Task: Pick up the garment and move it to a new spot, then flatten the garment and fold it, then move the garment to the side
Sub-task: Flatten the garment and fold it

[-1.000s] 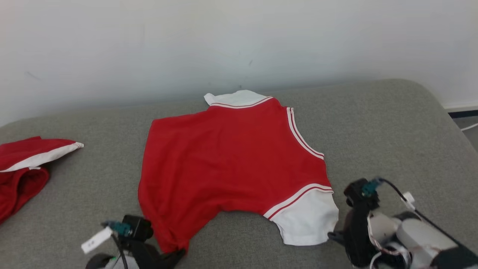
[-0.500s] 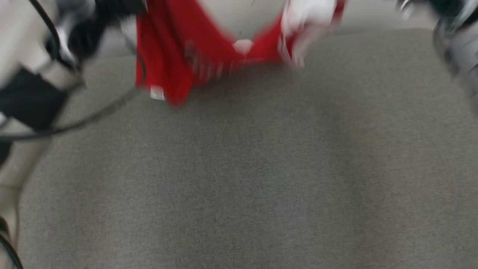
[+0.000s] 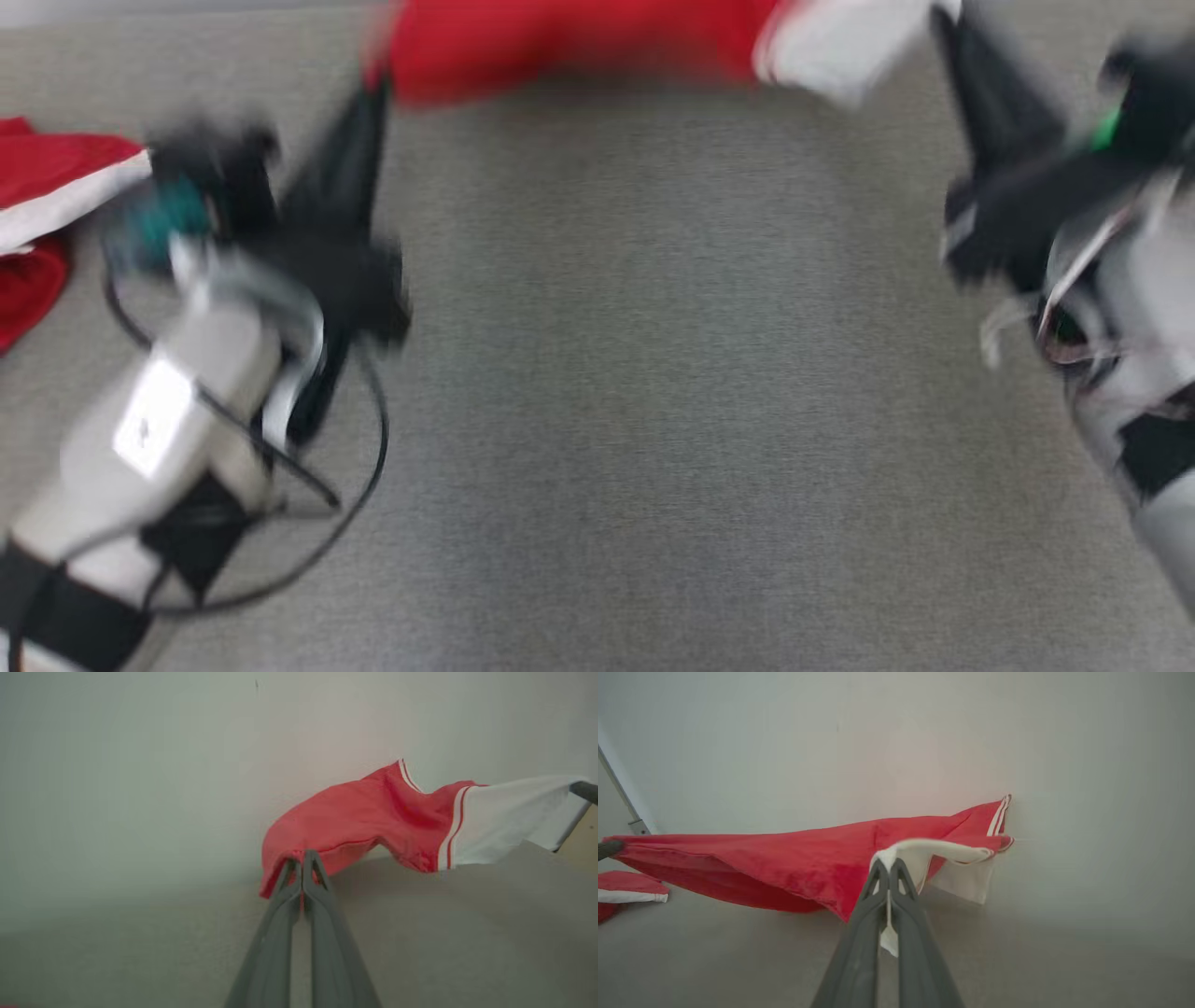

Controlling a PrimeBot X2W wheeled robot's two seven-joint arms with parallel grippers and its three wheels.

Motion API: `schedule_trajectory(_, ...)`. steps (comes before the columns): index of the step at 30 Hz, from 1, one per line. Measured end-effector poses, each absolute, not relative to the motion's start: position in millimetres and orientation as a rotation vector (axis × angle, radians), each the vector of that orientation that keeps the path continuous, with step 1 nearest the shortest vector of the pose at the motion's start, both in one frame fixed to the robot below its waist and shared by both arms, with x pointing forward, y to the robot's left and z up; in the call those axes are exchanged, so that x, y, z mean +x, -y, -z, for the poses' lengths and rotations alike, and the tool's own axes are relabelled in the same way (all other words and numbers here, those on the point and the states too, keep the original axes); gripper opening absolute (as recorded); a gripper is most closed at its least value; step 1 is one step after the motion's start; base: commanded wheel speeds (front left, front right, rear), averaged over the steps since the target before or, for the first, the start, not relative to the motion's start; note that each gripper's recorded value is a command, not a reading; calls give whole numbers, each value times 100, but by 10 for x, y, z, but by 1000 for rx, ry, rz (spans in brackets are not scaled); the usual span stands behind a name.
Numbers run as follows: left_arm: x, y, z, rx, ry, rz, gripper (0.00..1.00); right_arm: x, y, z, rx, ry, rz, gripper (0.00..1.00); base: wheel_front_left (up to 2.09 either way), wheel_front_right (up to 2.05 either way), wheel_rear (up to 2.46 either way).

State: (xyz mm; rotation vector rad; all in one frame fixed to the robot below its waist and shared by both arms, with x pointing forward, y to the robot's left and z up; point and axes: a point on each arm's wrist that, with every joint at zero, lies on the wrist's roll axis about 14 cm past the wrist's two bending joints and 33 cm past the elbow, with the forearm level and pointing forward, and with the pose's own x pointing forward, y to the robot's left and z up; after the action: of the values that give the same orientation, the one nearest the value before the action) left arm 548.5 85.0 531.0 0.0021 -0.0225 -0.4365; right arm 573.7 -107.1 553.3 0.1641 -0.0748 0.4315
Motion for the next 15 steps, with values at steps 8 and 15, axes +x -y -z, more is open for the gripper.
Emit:
schedule_trajectory(8, 4982, -1082, -4541, 34, -196, 439, 0, 5427, 1258, -4869, 201, -83, -355, 0, 0, 0, 0)
schedule_trajectory(15, 4718, -1151, -4457, 34, -239, 407, 0, 5005, 1329, -4561, 122, -217, -366, 0, 0, 0, 0)
